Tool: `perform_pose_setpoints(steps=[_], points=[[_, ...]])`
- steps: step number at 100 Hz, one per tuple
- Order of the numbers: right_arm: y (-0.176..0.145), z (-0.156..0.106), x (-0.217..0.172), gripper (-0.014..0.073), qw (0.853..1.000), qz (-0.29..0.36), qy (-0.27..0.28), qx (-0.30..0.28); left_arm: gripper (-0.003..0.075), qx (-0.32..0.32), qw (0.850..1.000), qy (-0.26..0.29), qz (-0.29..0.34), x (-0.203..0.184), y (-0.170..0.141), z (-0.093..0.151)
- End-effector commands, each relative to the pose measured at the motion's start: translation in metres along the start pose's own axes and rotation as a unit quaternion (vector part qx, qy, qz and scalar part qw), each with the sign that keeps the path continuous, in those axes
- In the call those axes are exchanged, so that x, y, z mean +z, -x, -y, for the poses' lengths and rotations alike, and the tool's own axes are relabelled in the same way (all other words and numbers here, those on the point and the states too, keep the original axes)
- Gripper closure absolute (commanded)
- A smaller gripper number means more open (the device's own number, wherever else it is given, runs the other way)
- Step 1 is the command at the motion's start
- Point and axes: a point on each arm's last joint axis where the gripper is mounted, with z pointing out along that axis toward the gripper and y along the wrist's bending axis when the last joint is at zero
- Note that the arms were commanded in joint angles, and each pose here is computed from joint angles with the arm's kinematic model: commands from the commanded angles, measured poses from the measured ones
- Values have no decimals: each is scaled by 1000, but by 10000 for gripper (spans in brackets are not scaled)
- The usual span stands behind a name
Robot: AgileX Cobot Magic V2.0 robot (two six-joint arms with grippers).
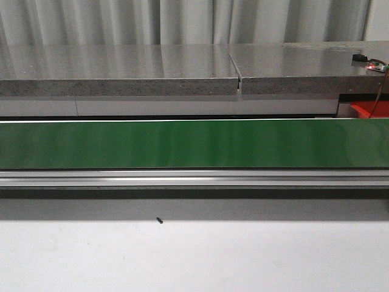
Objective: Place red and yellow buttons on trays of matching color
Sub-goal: 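Carry the second yellow button into the yellow tray and release it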
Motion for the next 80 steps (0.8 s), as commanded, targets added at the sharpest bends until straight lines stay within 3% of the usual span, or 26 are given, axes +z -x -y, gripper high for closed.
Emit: perform_pose_setpoints(steps=[1,55,64,80], points=[[14,-3,-14,381,998,57,0,4,741,-3,999,2,51,-3,15,0],[10,-12,5,365,999,38,6,-23,741,-3,999,2,51,-3,15,0],[9,-13,5,295,999,31,8,-25,741,-3,999,2,51,-3,15,0],[8,-13,5,84,999,28,9,-25,741,-3,999,2,51,-3,15,0]])
